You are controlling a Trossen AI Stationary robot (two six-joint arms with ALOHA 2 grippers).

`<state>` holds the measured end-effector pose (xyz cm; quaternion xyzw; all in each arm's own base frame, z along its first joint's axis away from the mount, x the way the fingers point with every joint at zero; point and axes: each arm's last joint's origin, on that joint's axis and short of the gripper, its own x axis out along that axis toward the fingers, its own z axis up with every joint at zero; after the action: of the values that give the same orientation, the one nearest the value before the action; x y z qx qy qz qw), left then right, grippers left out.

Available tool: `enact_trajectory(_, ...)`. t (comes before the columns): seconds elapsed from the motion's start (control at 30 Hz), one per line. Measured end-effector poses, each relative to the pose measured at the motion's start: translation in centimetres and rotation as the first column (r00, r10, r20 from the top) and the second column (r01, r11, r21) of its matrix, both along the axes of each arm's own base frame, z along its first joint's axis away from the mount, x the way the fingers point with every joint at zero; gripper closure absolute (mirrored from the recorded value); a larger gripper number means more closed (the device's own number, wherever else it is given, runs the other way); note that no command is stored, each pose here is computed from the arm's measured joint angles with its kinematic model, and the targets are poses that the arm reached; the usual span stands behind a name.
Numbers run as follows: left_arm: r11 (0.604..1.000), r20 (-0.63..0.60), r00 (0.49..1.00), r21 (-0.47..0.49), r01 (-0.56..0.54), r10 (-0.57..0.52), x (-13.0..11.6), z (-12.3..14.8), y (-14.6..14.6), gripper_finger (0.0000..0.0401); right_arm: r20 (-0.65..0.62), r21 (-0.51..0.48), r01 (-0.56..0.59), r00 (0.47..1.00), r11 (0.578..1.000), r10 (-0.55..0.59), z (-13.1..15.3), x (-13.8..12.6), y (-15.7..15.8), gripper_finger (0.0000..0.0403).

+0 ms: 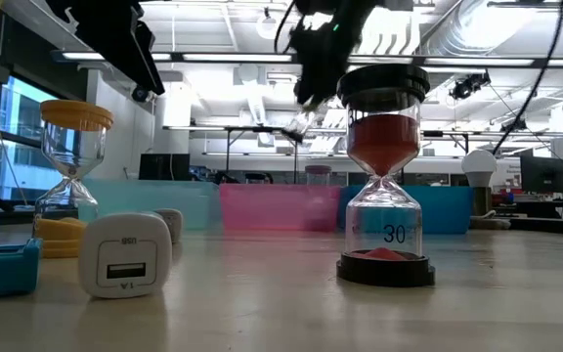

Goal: Pick & Place Office items
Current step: Put the green hourglass into the pink bin

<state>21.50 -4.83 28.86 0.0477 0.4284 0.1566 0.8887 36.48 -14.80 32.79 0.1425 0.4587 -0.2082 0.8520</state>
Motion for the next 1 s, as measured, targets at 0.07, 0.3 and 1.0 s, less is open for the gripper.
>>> enact_trajectory(0.07,1.0,-0.001,1.0,0.0,0.0,0.0,0.0,0.0,0.0,0.0132,-0.019,0.012,0.007,1.0,1.0,-0.007,-0.9,0.8,-1.8,0.0212)
enact_trajectory(0.3,1.0,-0.005,1.0,-0.006,-0.002,0.002,-0.1,-0.1,-0.1,0.0132,-0.081,0.028,0.077,0.994,0.997,-0.074,-3.5,1.8,-6.9,0.0212)
enact_trajectory(1.0,1.0,-0.023,1.0,-0.009,0.002,-0.003,-0.3,-0.8,-0.4,0.0132,-0.145,0.113,0.146,0.981,0.983,-0.129,-5.7,0.2,-10.3,0.0212)
